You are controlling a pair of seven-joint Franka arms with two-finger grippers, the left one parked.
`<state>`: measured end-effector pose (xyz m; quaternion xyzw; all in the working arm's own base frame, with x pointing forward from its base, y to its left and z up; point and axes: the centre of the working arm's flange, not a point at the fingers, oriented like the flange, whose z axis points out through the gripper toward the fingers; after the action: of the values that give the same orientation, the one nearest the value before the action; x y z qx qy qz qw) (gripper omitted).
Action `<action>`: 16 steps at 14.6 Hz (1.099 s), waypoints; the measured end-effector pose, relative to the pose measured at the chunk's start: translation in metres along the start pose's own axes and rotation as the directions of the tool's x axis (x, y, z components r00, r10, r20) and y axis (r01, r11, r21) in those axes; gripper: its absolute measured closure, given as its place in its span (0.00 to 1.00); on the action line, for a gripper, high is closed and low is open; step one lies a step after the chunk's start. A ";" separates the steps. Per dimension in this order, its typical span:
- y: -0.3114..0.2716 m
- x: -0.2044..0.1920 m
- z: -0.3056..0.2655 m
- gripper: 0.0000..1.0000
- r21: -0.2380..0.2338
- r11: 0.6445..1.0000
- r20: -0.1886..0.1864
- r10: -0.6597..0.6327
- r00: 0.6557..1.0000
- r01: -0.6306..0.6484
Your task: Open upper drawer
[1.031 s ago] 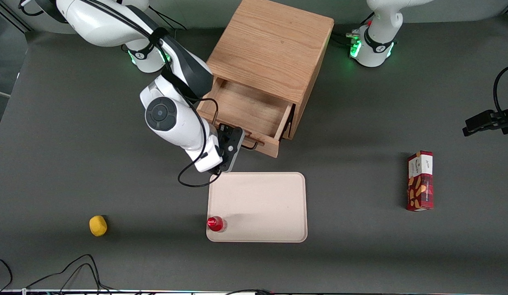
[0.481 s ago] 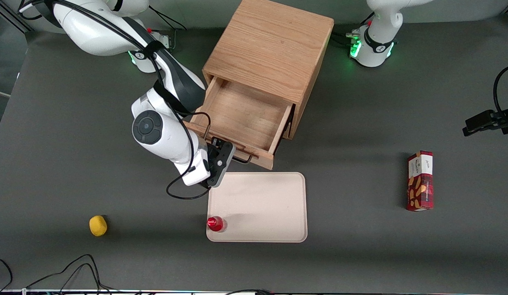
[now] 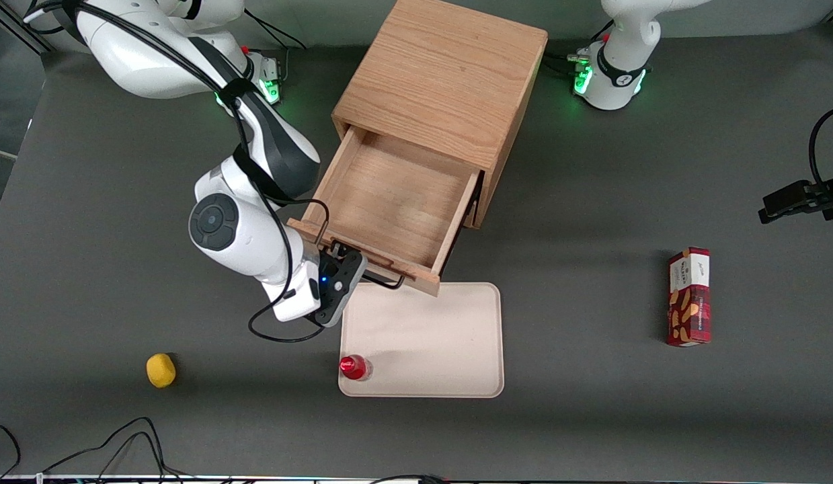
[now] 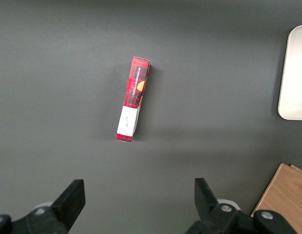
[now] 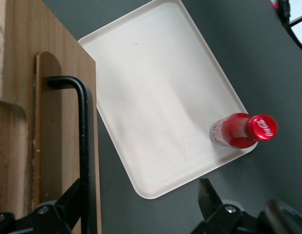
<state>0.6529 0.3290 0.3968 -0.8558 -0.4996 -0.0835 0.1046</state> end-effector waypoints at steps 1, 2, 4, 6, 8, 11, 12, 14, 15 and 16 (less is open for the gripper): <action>0.002 0.000 -0.001 0.00 -0.002 1.000 -0.004 0.002 1.000 -0.002; 0.004 0.000 -0.002 0.00 -0.004 1.000 -0.006 0.004 1.000 -0.004; 0.004 0.000 -0.001 0.00 -0.003 1.000 -0.007 0.005 1.000 -0.005; 0.004 0.001 -0.002 0.00 -0.006 1.000 -0.012 0.004 1.000 -0.004; 0.006 0.002 -0.005 0.00 -0.014 1.000 -0.021 0.005 1.000 -0.006; 0.017 0.005 -0.038 0.00 -0.068 0.997 -0.068 0.017 0.998 -0.022; 0.021 0.005 -0.056 0.00 -0.092 0.995 -0.090 0.026 0.996 -0.034; 0.022 0.004 -0.095 0.00 -0.120 0.990 -0.138 0.059 0.989 -0.076; 0.023 0.001 -0.117 0.00 -0.129 0.986 -0.163 0.083 0.983 -0.105; 0.027 -0.007 -0.138 0.00 -0.133 0.981 -0.188 0.113 0.976 -0.139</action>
<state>0.6680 0.2741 0.5254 -0.8802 -0.4253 -0.1897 0.0918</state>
